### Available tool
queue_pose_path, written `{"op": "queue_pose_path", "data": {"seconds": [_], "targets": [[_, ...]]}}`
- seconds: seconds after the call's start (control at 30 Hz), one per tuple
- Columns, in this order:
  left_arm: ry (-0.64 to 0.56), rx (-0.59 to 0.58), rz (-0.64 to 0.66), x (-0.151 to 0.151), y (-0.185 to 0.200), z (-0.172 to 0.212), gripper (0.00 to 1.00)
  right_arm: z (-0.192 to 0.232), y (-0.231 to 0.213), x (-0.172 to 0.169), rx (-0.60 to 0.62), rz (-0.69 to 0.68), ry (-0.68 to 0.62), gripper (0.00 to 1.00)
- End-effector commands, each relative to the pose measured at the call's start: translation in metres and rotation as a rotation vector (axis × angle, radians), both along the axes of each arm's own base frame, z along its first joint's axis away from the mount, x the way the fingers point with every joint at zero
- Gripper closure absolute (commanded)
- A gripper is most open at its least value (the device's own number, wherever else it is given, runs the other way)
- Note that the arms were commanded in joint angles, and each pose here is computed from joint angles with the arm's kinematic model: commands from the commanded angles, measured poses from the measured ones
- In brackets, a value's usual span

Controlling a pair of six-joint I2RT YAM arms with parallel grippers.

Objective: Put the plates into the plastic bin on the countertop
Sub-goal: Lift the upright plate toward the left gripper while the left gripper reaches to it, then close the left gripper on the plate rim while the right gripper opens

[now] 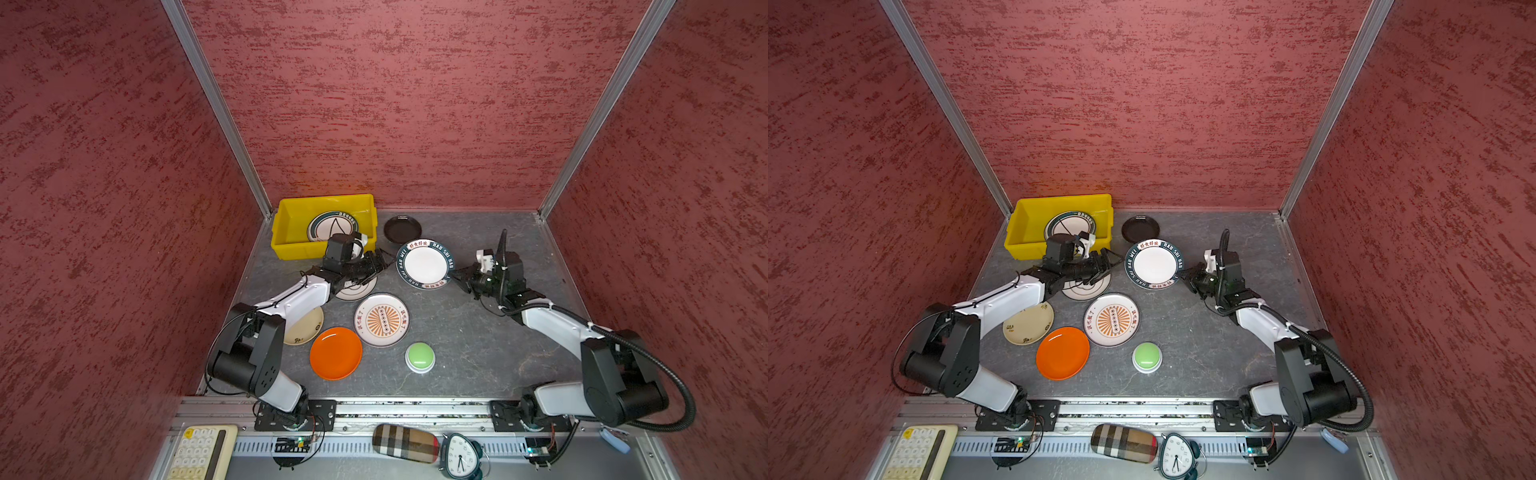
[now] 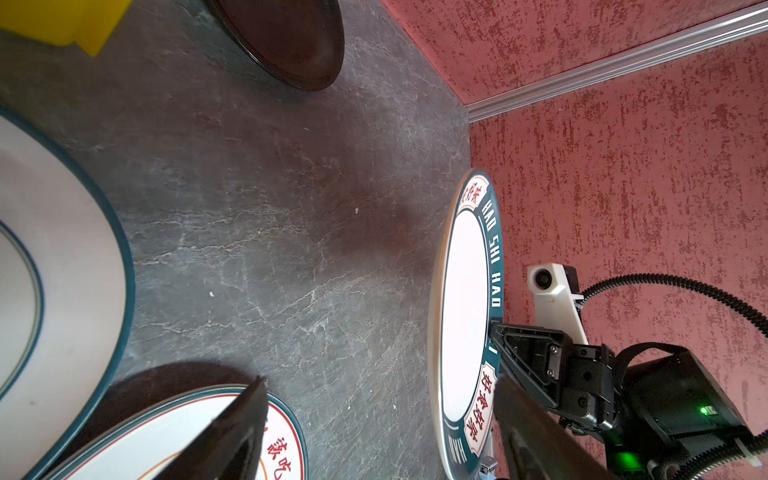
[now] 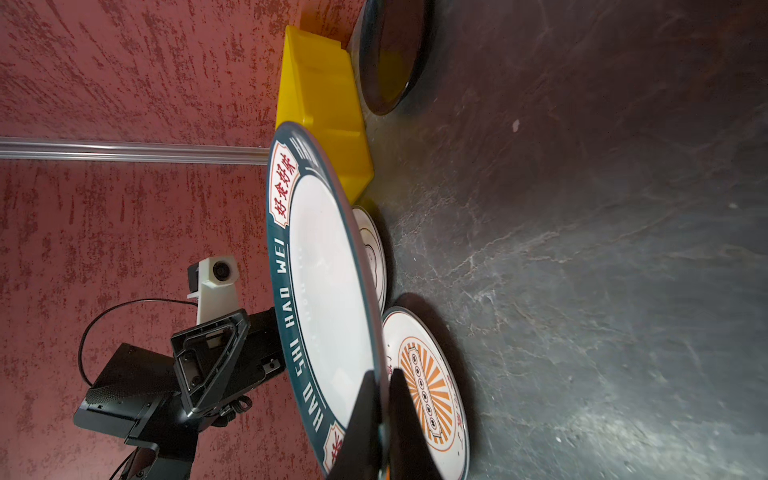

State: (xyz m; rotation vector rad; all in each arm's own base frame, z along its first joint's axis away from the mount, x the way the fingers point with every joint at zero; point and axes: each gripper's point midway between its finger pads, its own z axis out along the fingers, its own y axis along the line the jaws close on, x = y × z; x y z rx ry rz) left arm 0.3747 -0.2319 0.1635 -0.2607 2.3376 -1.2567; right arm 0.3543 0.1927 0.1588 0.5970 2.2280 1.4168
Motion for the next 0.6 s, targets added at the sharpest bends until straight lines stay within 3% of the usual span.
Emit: {"op": "queue_pose_path", "data": {"seconds": [0.0,0.07,0.2,0.4,0.47,0.57], "targets": [[-0.027,-0.026,-0.011,-0.001,-0.004,0.008,0.19,0.041,0.018,0.012,0.062,0.035,-0.132,1.0],[-0.021,-0.03,-0.008,0.0,-0.005,0.007,0.26,0.045,0.024,0.013,0.068,0.047,-0.144,1.0],[-0.006,-0.041,-0.008,0.002,-0.007,0.004,0.55,0.045,0.03,0.013,0.063,0.06,-0.152,1.0],[0.008,-0.044,0.004,0.004,-0.006,0.0,0.61,0.047,0.04,0.011,0.03,0.095,-0.181,1.0],[0.02,-0.042,0.015,0.007,-0.006,-0.002,0.68,0.048,0.043,0.011,0.03,0.103,-0.188,1.0],[0.027,-0.045,0.016,0.009,-0.007,-0.003,0.87,0.049,0.046,0.009,0.029,0.116,-0.194,1.0]]}}
